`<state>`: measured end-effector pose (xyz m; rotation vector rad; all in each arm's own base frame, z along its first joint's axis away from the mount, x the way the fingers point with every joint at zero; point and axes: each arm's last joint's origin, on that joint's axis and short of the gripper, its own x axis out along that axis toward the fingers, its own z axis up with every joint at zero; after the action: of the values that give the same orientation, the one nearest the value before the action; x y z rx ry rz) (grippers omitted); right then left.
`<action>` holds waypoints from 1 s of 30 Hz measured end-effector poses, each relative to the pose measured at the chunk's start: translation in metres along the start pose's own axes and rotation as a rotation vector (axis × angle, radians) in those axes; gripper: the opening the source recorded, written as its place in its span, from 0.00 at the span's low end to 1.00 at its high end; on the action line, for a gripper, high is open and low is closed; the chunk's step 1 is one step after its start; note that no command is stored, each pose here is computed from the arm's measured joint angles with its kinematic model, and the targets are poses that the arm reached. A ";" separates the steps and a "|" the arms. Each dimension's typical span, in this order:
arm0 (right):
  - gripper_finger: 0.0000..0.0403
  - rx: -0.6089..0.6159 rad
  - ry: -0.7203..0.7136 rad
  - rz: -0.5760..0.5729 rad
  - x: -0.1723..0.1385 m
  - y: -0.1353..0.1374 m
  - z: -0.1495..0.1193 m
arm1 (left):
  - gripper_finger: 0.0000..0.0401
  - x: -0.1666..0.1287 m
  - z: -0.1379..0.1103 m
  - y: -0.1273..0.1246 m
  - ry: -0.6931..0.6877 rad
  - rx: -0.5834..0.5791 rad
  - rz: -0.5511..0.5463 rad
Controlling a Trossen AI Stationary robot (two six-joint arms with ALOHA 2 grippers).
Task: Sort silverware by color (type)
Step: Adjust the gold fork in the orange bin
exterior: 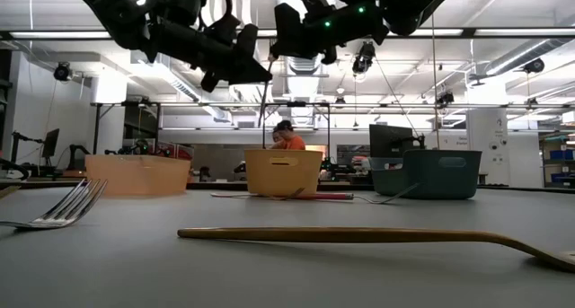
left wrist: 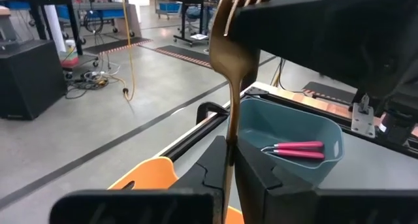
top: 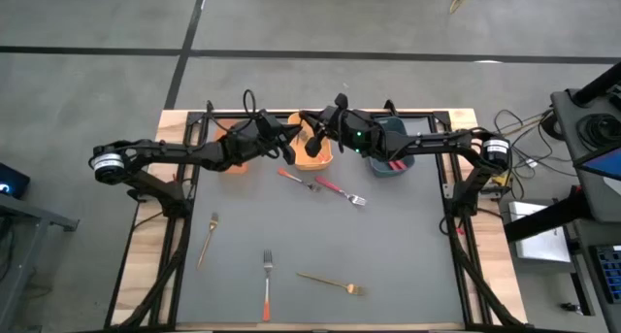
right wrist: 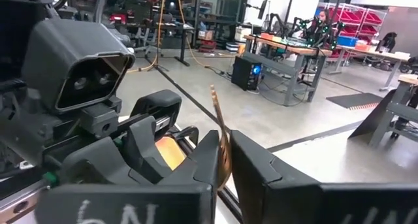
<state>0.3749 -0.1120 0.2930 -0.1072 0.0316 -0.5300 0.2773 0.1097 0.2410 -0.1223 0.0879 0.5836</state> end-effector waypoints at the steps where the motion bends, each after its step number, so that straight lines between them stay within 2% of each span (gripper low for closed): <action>1: 0.10 0.004 0.004 0.001 0.000 0.000 0.000 | 0.00 0.000 0.000 0.000 0.003 -0.005 0.001; 9: 0.28 0.026 0.008 0.003 0.000 0.000 -0.001 | 0.00 -0.002 -0.002 0.001 0.043 -0.032 0.011; 14: 0.35 0.020 0.015 0.000 -0.001 -0.001 0.000 | 0.00 -0.011 0.004 0.005 0.071 -0.044 0.024; 23: 0.38 0.019 0.004 -0.004 -0.005 -0.003 0.006 | 0.00 -0.037 0.021 0.013 0.107 -0.042 0.052; 30: 0.39 0.005 0.059 -0.011 -0.005 -0.007 0.001 | 0.00 -0.062 0.027 0.032 0.199 -0.101 0.132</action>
<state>0.3676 -0.1154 0.2951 -0.0867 0.0869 -0.5439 0.2099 0.1061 0.2716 -0.2748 0.2616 0.7063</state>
